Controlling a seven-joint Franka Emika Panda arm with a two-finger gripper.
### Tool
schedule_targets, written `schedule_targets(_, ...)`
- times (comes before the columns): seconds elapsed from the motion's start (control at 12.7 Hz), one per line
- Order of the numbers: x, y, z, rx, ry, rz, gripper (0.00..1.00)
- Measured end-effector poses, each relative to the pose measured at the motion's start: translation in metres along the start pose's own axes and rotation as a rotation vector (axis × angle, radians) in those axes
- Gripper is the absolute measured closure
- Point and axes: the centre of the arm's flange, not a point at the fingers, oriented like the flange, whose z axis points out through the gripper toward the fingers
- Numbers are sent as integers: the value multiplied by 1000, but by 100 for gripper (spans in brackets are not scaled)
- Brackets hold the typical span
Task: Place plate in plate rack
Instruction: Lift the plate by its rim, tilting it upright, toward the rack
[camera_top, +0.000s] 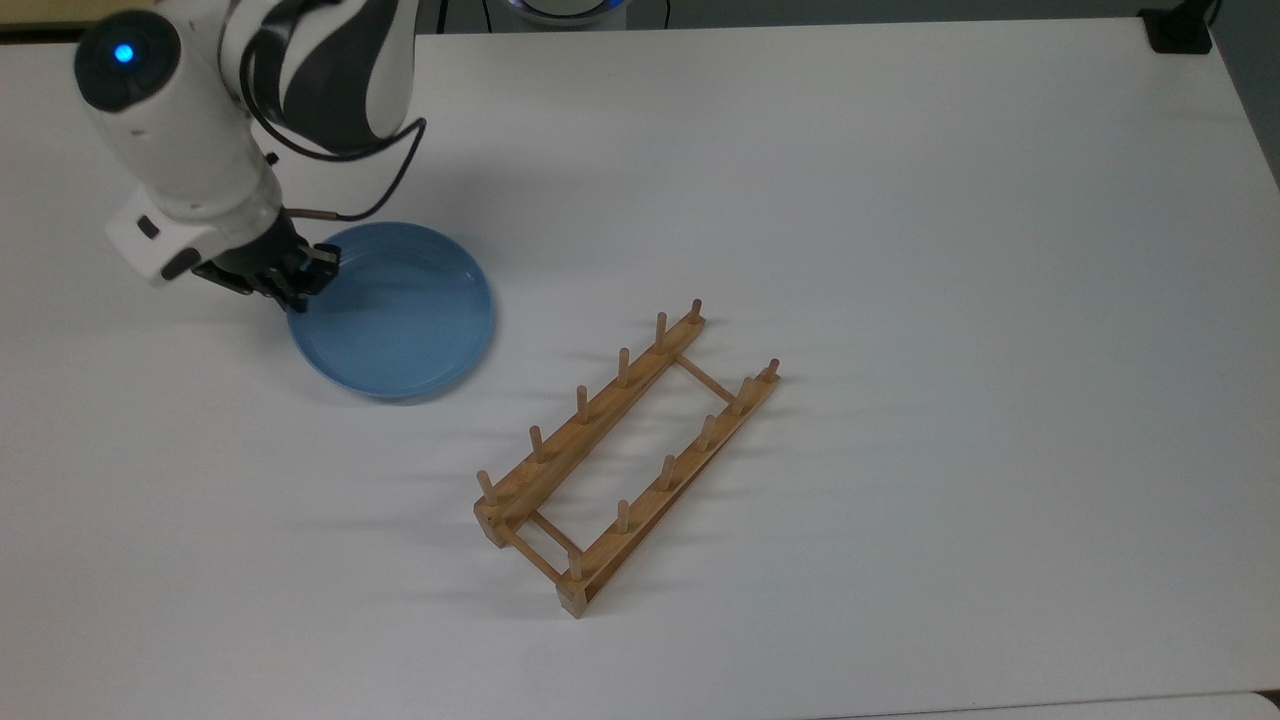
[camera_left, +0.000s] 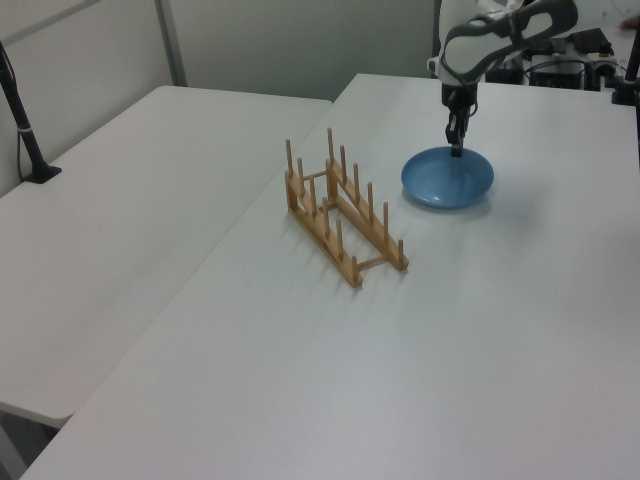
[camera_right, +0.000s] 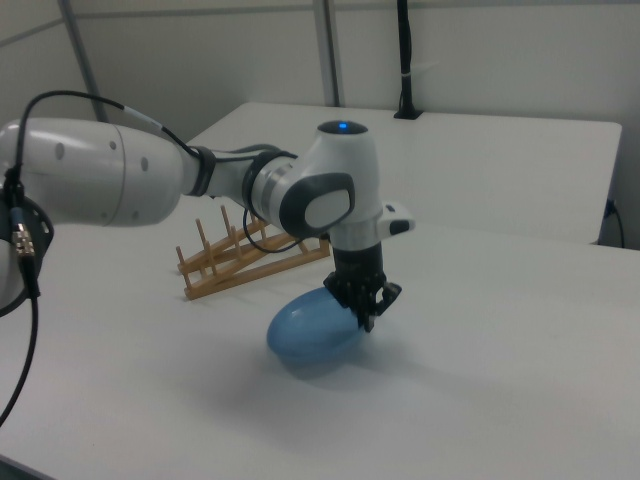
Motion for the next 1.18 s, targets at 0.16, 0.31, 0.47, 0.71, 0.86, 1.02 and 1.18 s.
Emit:
schedule_targets(0.16, -3, 10, -33, -12, 51, 5, 94)
schedule_targets(0.31, -9, 23, -85, -36, 142, -4, 94)
schedule_targets(0.47, -9, 27, -140, -88, 289, -5, 94)
schedule_targets(0.71, -15, 8, -215, -155, 458, -53, 94)
schedule_targets(0.86, -11, -30, -247, -196, 525, -116, 94)
schedule_targets(1.02, -4, -78, -267, -228, 567, -153, 94)
schedule_targets(1.18, 3, -128, -277, -277, 583, -186, 94)
